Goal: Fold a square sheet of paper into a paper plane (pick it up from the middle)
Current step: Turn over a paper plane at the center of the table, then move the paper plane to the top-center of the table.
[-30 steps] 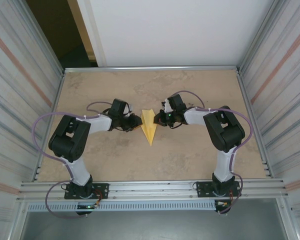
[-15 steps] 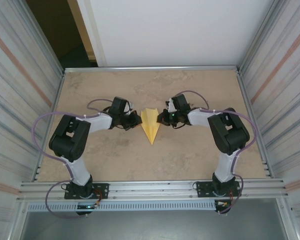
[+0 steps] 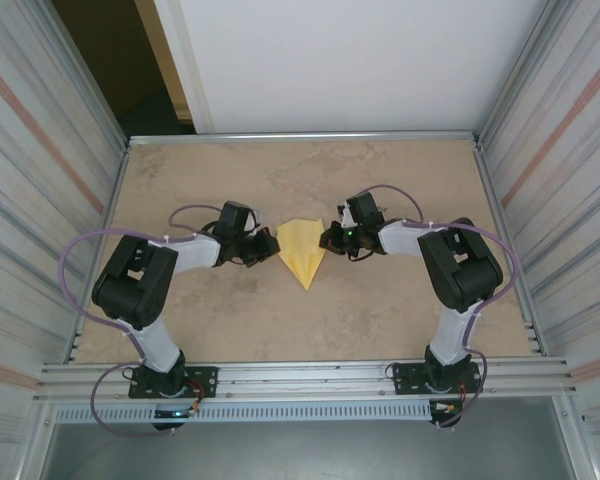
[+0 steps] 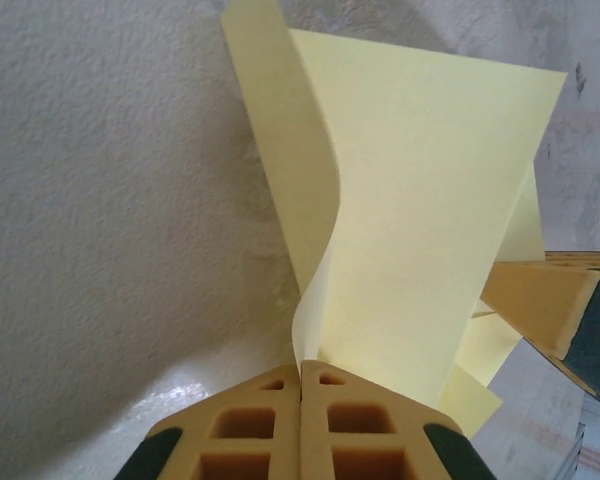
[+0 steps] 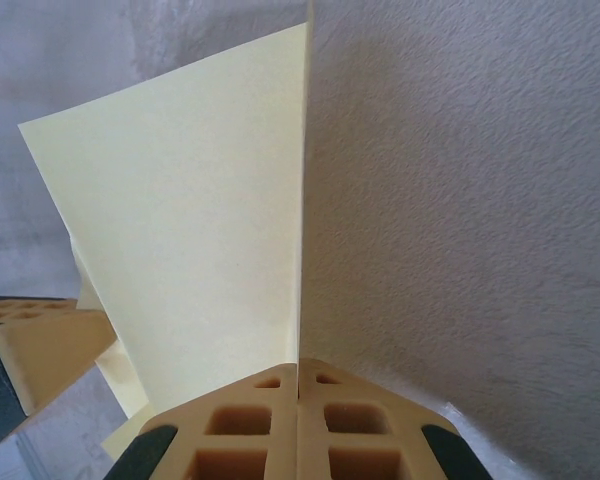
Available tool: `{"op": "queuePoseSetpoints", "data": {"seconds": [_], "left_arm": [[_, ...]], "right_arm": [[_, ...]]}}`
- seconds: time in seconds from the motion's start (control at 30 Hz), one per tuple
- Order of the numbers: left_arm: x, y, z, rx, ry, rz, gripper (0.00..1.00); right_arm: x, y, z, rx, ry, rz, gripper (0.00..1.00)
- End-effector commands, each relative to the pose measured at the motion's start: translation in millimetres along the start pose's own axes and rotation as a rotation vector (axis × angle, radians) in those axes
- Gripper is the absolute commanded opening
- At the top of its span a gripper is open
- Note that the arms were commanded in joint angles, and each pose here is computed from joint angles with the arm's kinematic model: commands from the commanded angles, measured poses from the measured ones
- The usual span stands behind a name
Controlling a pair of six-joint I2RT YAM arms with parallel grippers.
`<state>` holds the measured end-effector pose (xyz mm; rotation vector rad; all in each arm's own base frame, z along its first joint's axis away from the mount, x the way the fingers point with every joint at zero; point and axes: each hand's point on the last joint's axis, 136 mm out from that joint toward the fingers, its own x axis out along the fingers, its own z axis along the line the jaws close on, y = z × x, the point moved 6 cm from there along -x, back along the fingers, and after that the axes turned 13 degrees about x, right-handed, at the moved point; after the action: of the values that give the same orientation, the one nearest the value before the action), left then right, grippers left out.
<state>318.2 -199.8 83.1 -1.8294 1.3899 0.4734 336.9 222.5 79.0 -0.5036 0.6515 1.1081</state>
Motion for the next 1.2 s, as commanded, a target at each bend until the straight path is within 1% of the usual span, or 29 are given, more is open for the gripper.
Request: {"op": "queuePoseSetpoints", "data": {"seconds": [0.0, 0.1, 0.17, 0.2, 0.27, 0.33, 0.43, 0.6, 0.73, 0.87, 1.03, 1.17], "left_arm": [[1.6, 1.1, 1.1, -0.004, 0.004, -0.017, 0.0], [1.9, 2.6, 1.4, -0.004, 0.01, -0.014, 0.0], [2.2, 1.8, -0.2, 0.004, 0.021, -0.014, 0.0], [1.9, 1.1, -1.6, 0.007, 0.027, -0.013, 0.0], [2.4, 0.9, -3.3, 0.013, 0.035, -0.008, 0.0], [2.4, 0.9, -4.3, 0.016, 0.039, -0.006, 0.0], [2.8, 0.7, -4.6, 0.016, 0.041, -0.005, 0.0], [2.6, 1.3, -4.8, 0.014, 0.044, -0.003, 0.0], [1.6, 1.1, -5.8, 0.016, 0.046, -0.002, 0.0], [1.4, 0.0, -7.1, 0.016, 0.052, -0.001, 0.01], [0.9, -1.2, -9.4, 0.016, 0.062, -0.003, 0.01], [-0.1, -1.9, -11.6, 0.013, 0.073, -0.003, 0.0]], "right_arm": [[5.0, 2.0, -5.0, 0.027, 0.035, 0.002, 0.08], [1.3, 0.6, -0.8, 0.024, 0.044, -0.004, 0.15], [-6.0, -0.9, 5.1, 0.006, 0.048, -0.019, 0.27], [-12.2, -1.1, 9.9, -0.01, 0.049, -0.034, 0.34], [-22.4, -0.1, 17.3, -0.046, 0.057, -0.056, 0.42], [-31.2, 4.2, 24.6, -0.096, 0.083, -0.074, 0.48], [-34.5, 18.5, 34.5, -0.176, 0.12, -0.064, 0.5], [-17.6, 43.3, 39.2, -0.221, 0.149, 0.008, 0.52], [-4.3, 53.7, 38.8, -0.226, 0.148, 0.062, 0.56], [5.0, 61.3, 45.4, -0.244, 0.122, 0.115, 0.56], [13.6, 69.7, 50.9, -0.28, 0.131, 0.156, 0.56], [17.7, 77.8, 57.6, -0.339, 0.149, 0.165, 0.57]]}}
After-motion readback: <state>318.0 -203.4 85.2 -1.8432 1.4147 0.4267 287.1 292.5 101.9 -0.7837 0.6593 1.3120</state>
